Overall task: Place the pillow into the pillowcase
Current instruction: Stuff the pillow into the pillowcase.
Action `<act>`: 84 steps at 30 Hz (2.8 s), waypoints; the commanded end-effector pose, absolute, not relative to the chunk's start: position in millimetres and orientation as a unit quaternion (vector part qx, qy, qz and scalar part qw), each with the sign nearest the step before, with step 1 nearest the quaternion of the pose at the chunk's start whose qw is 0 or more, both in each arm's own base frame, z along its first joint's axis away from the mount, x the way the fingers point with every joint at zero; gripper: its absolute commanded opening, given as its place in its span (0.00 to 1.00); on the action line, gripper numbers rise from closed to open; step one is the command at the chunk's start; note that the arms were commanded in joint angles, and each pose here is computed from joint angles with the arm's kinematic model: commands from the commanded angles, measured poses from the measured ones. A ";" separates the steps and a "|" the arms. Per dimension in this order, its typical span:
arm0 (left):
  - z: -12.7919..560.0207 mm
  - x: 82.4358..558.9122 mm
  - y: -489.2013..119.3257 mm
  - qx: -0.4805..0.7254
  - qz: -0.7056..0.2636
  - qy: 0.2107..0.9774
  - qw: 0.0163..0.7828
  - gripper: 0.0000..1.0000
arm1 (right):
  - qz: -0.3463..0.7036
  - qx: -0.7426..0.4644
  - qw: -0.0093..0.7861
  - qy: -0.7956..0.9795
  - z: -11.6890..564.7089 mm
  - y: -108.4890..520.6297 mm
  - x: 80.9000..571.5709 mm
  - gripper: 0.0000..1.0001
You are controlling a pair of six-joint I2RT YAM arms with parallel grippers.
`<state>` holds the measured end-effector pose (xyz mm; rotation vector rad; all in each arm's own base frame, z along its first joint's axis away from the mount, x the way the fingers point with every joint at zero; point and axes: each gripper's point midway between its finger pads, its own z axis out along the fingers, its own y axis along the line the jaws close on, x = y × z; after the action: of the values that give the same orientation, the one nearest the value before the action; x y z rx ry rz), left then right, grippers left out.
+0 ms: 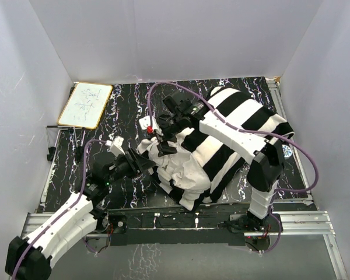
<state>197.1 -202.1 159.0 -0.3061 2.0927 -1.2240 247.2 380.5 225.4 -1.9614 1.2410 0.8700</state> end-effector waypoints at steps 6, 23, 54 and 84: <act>135.6 195.7 -235.7 -0.105 -0.518 0.807 0.264 0.54 | 0.288 -0.769 0.285 0.495 162.8 376.2 264.9 0.82; 127.5 183.8 -229.5 -0.098 -0.493 0.824 0.260 0.00 | 0.220 -0.777 0.222 0.546 117.9 349.5 272.7 0.08; 232.0 205.4 -206.7 -0.072 -0.472 0.785 0.395 0.59 | 0.420 -0.673 0.260 0.550 229.2 339.1 267.8 0.74; 176.3 156.1 -277.2 0.074 -0.489 0.816 0.298 0.63 | 0.121 -0.745 0.320 0.573 155.1 243.9 264.9 0.16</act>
<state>159.4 -269.6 149.2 -0.0505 2.3730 -1.2188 192.6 246.6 144.0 -2.1672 1.4156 0.6398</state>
